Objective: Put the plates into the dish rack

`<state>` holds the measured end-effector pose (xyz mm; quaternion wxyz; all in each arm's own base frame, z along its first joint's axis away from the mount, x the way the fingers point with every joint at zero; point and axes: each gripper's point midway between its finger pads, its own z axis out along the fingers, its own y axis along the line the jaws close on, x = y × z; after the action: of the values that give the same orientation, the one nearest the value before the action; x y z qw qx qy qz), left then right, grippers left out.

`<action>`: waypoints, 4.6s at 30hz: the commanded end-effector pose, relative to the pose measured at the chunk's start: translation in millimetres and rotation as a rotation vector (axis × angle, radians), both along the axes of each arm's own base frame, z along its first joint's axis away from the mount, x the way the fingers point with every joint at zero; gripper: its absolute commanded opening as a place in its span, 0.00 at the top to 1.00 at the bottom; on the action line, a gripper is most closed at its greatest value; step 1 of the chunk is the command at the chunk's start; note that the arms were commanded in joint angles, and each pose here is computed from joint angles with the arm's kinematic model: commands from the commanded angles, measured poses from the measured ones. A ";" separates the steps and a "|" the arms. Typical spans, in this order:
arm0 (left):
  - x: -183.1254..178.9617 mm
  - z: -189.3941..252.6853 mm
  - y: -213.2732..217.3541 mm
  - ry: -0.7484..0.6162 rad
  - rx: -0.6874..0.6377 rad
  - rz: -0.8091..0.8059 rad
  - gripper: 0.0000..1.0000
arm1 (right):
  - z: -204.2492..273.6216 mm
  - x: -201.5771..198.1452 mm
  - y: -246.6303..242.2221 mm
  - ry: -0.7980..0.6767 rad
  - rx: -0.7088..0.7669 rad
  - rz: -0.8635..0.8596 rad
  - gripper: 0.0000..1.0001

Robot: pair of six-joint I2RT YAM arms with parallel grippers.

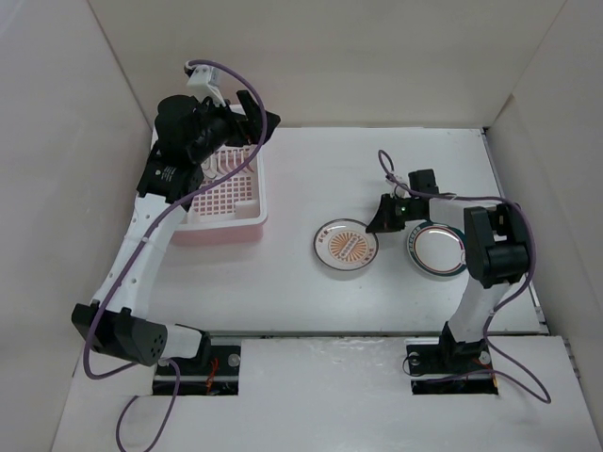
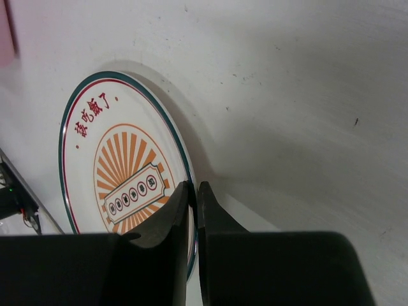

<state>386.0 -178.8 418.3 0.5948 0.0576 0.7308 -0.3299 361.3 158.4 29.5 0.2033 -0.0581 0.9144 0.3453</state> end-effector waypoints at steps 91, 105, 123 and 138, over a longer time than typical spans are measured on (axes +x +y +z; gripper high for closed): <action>80.0 -21.6 159.3 -0.133 0.487 0.830 1.00 | 231.5 48.4 15.0 -0.548 0.233 -0.141 0.00; 132.7 -98.6 168.7 -0.016 0.572 0.844 1.00 | 231.4 43.7 31.4 -0.549 0.239 -0.097 0.00; 146.2 -175.9 167.9 0.122 0.648 0.880 1.00 | 231.0 44.1 30.9 -0.562 0.229 -0.088 0.00; 149.4 -208.3 158.8 0.177 0.679 0.832 1.00 | 231.3 42.8 31.9 -0.560 0.234 -0.080 0.00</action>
<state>528.9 -16.6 193.4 0.5304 -0.0551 0.8234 0.1940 402.8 183.8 228.7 0.4317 -0.0591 0.8050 0.4027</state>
